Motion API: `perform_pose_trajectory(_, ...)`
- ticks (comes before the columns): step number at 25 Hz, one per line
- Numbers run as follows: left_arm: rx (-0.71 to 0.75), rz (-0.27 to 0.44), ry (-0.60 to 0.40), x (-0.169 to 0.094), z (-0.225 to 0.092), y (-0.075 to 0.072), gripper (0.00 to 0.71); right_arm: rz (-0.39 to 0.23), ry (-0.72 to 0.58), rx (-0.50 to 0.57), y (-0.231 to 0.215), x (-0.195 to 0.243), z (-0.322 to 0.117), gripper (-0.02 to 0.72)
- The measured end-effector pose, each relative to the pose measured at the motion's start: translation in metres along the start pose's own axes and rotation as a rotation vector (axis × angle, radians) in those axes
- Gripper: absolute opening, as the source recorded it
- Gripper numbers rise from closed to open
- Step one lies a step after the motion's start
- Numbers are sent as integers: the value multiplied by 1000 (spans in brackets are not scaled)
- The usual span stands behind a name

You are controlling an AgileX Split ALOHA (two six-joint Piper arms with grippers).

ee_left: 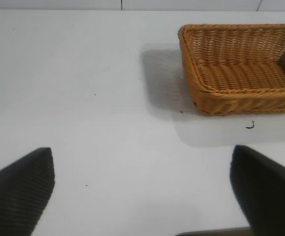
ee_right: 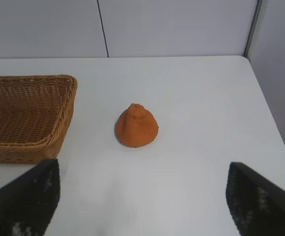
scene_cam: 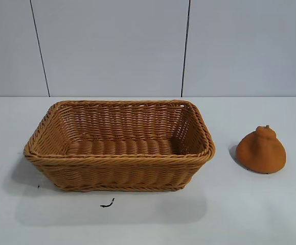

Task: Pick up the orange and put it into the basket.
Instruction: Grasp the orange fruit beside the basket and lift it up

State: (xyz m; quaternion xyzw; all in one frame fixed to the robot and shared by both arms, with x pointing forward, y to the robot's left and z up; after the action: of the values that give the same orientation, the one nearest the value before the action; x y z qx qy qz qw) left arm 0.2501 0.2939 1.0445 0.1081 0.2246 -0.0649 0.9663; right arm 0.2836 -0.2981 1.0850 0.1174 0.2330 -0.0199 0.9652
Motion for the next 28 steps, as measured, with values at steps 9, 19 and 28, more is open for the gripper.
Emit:
perform_pose_trajectory(9, 0, 0, 0, 0, 0, 0, 696, -73, 289, -2, 19, 83, 74, 631)
perform_pose_trajectory(19, 0, 0, 0, 0, 0, 0, 697, -127, 513, 6, 31, 208, 113, 631)
perform_pose_trajectory(28, 0, 0, 0, 0, 0, 0, 697, -168, 688, 11, 28, 297, 99, 631)
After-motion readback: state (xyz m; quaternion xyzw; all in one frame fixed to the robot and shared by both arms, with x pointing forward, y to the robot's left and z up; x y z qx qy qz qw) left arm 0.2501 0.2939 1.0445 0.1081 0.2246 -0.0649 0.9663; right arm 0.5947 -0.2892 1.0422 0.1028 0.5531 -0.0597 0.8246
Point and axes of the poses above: a point on each arm's last joint axis where the gripper is mounted, x pointing out along that axis toward the gripper, y along the wrist's bending axis when the last joint is at zero, z = x × y, the point moved 2 cm from there along x, pointing out along that axis toward the gripper, and after that the axes turned 14 degrees about x, right-handed, at the moved point
